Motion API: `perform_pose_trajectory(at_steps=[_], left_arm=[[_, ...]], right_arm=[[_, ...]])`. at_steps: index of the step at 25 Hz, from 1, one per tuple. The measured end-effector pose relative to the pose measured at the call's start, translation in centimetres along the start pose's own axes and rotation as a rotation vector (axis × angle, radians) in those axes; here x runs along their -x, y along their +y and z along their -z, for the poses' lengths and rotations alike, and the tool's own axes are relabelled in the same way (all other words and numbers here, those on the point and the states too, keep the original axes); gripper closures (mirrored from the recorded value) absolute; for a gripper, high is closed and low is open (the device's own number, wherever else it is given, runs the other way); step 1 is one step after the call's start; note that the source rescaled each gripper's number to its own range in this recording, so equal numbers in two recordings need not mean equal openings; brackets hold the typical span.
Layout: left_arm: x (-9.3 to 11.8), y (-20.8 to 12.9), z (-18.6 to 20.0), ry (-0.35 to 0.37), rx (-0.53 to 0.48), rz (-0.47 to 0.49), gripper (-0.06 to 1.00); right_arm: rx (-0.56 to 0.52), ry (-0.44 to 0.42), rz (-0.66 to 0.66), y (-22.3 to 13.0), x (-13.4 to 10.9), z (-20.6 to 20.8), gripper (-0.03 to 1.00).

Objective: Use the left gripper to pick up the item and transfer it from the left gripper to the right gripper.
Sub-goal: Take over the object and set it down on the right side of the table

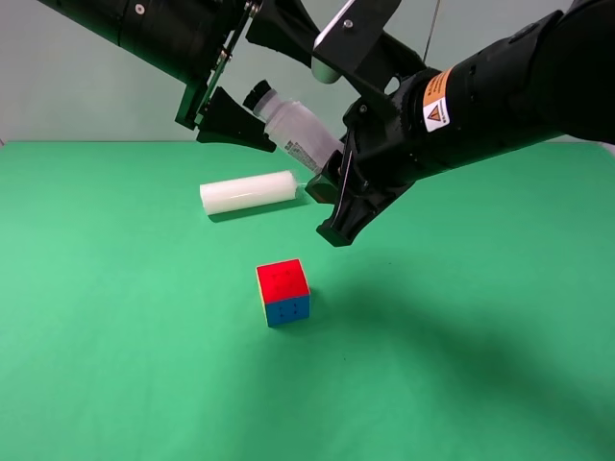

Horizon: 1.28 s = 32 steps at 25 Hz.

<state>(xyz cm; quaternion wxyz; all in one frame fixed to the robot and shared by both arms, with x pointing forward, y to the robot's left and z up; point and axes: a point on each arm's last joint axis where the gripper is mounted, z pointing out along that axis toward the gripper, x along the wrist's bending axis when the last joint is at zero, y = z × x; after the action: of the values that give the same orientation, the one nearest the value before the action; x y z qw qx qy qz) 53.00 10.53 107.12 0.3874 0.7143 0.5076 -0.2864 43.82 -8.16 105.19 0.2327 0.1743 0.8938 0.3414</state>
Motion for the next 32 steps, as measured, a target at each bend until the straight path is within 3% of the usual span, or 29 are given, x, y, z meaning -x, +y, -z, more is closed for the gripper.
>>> perform_pose_trajectory(at_steps=[18,25,32], left_arm=[[-0.2,0.0,0.4,0.027,0.004,-0.013,-0.03],[0.2,0.2,4.9,0.058,0.125,-0.034,-0.03],[0.5,-1.2,10.0,0.183,0.188,-0.071,-0.03]], right_arm=[[-0.001,0.0,0.0,0.0,0.0,0.0,0.97],[-0.003,0.001,0.0,0.0,0.0,0.0,0.97],[-0.003,0.001,-0.004,0.0,0.0,0.0,0.97]])
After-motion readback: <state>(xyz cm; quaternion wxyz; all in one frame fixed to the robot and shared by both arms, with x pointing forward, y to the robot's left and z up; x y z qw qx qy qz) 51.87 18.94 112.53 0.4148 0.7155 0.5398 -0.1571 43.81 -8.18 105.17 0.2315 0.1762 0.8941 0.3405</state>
